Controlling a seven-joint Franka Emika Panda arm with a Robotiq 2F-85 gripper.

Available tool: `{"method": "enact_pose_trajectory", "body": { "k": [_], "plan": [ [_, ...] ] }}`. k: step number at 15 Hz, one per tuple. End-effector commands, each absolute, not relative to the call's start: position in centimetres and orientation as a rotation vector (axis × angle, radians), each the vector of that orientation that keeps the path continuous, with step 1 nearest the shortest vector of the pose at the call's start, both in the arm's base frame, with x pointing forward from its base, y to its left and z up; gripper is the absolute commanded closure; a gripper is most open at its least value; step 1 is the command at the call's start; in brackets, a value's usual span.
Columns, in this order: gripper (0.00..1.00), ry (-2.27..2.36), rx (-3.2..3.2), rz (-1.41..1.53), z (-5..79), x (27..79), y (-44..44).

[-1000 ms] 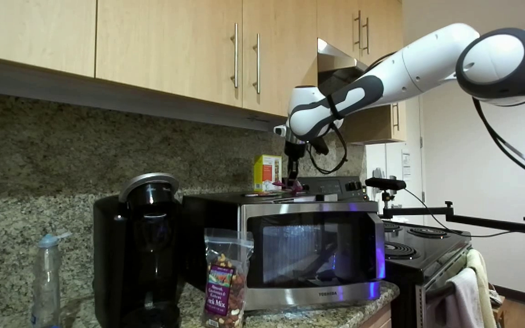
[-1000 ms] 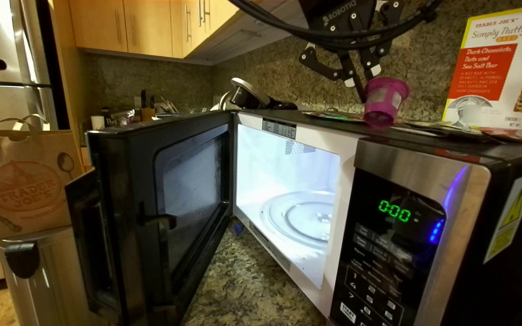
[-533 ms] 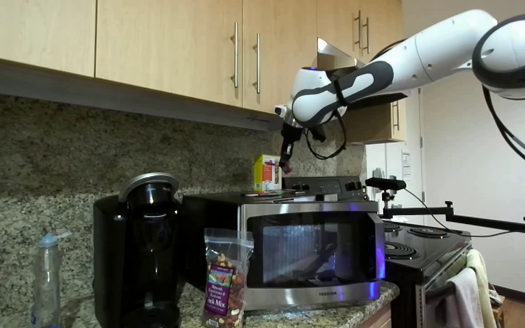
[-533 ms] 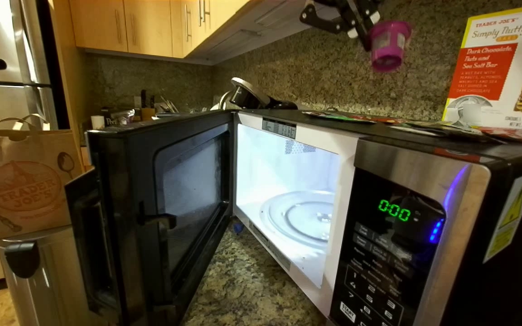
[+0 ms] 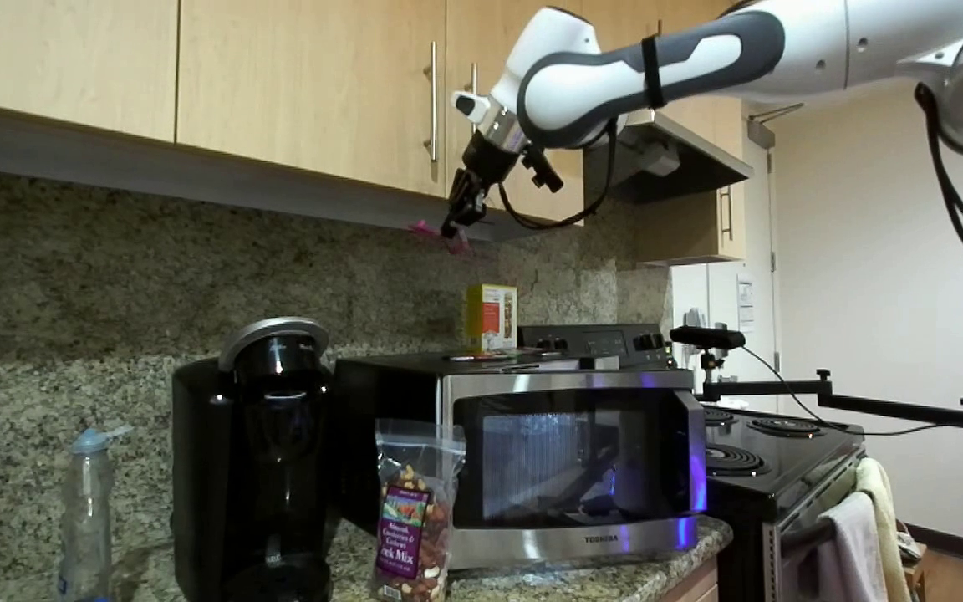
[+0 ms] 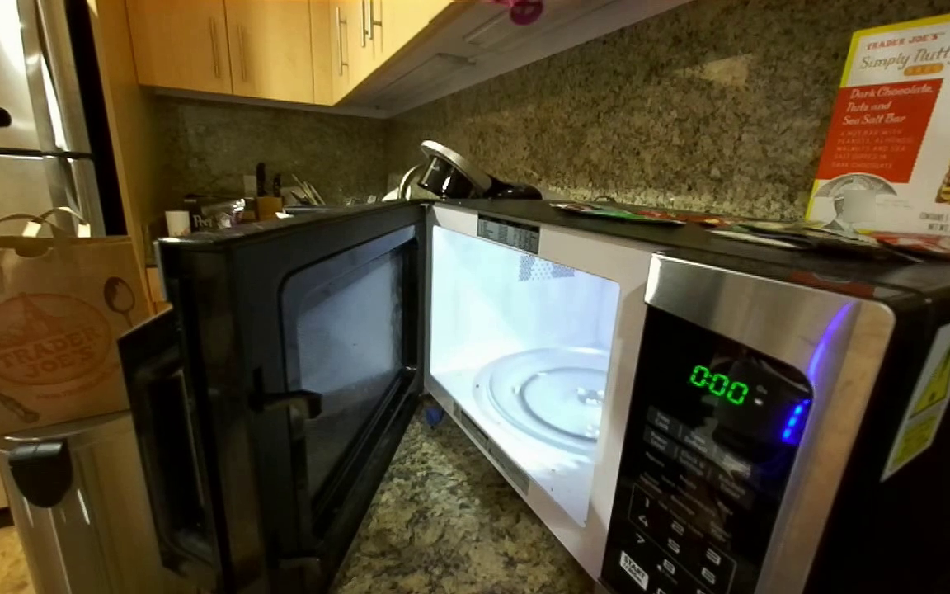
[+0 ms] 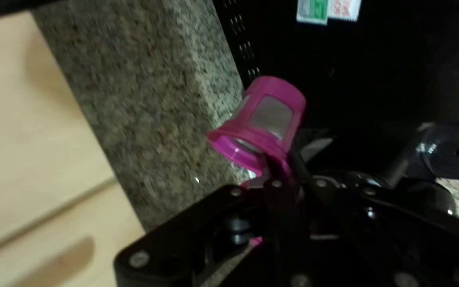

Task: Put the cup atop the microwave on the counter

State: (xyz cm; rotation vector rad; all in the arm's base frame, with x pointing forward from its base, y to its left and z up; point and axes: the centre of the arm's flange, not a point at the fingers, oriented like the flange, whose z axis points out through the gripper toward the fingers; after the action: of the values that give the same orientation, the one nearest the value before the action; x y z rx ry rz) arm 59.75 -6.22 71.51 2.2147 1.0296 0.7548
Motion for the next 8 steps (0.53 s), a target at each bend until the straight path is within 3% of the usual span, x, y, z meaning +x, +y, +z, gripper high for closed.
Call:
{"method": "enact_pose_trajectory", "body": {
  "k": [1,8],
  "plan": [
    [0.93,1.289,2.143,0.76,72.6,59.5,-1.7],
    [0.93,1.25,2.148,0.762,71.8,59.7,-1.0]
  ]
}}
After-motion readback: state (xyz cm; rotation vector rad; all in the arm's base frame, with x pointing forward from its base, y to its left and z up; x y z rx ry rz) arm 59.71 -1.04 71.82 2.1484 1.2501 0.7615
